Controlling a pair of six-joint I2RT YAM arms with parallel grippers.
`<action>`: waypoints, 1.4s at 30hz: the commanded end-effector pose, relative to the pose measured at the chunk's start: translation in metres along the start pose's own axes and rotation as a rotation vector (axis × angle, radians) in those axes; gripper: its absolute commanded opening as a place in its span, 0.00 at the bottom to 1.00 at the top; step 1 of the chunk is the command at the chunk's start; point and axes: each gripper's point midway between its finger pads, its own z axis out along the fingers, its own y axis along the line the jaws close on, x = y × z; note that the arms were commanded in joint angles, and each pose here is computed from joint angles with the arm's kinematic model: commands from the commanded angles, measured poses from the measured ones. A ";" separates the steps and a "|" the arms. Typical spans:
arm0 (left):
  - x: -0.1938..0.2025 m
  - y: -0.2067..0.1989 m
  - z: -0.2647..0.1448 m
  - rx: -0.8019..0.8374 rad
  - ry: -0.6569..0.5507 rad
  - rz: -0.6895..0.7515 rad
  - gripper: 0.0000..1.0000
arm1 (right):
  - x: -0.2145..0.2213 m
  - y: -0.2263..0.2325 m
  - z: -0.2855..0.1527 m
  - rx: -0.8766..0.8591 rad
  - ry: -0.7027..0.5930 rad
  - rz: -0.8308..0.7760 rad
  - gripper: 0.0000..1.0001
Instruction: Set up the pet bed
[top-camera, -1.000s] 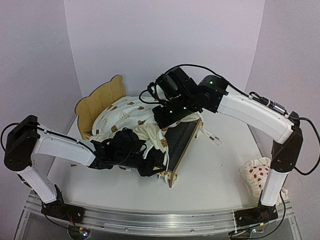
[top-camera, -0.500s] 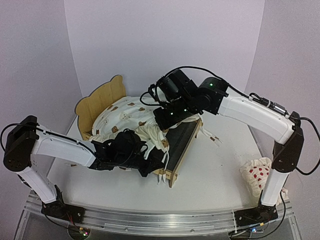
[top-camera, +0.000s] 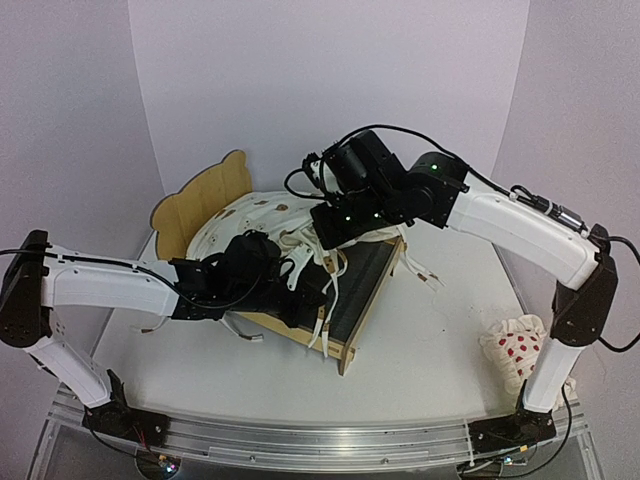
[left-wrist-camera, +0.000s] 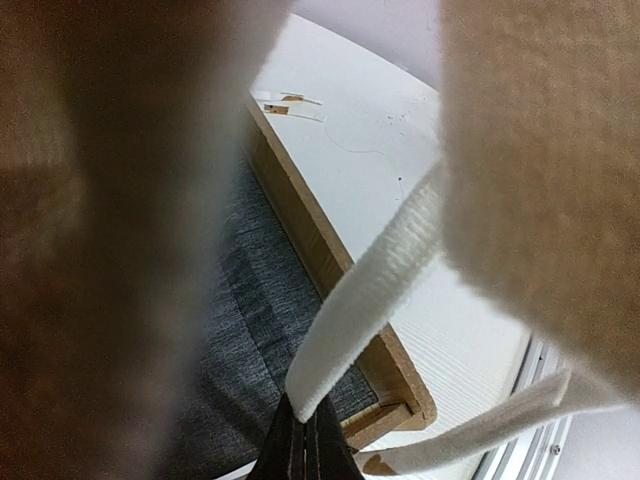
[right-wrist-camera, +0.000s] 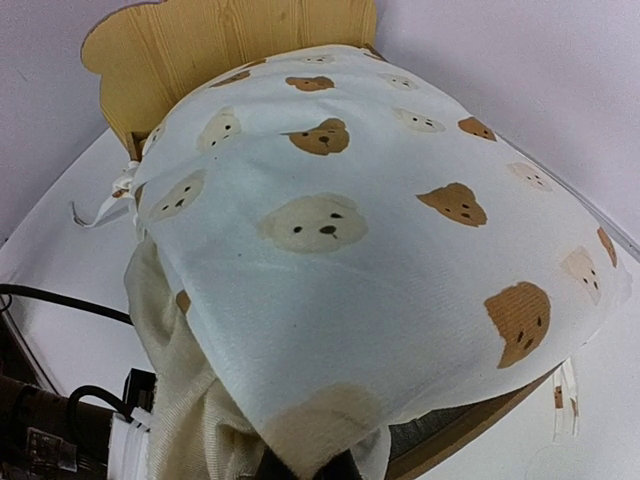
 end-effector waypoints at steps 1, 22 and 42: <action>-0.072 0.000 -0.023 -0.057 -0.184 -0.015 0.00 | -0.010 0.000 -0.018 -0.018 -0.046 0.008 0.00; -0.100 0.002 -0.038 -0.103 -0.257 0.084 0.00 | -0.001 -0.001 -0.012 -0.008 -0.035 0.010 0.00; -0.135 0.004 -0.054 -0.174 -0.349 0.224 0.00 | -0.011 0.001 -0.005 0.003 -0.054 -0.003 0.00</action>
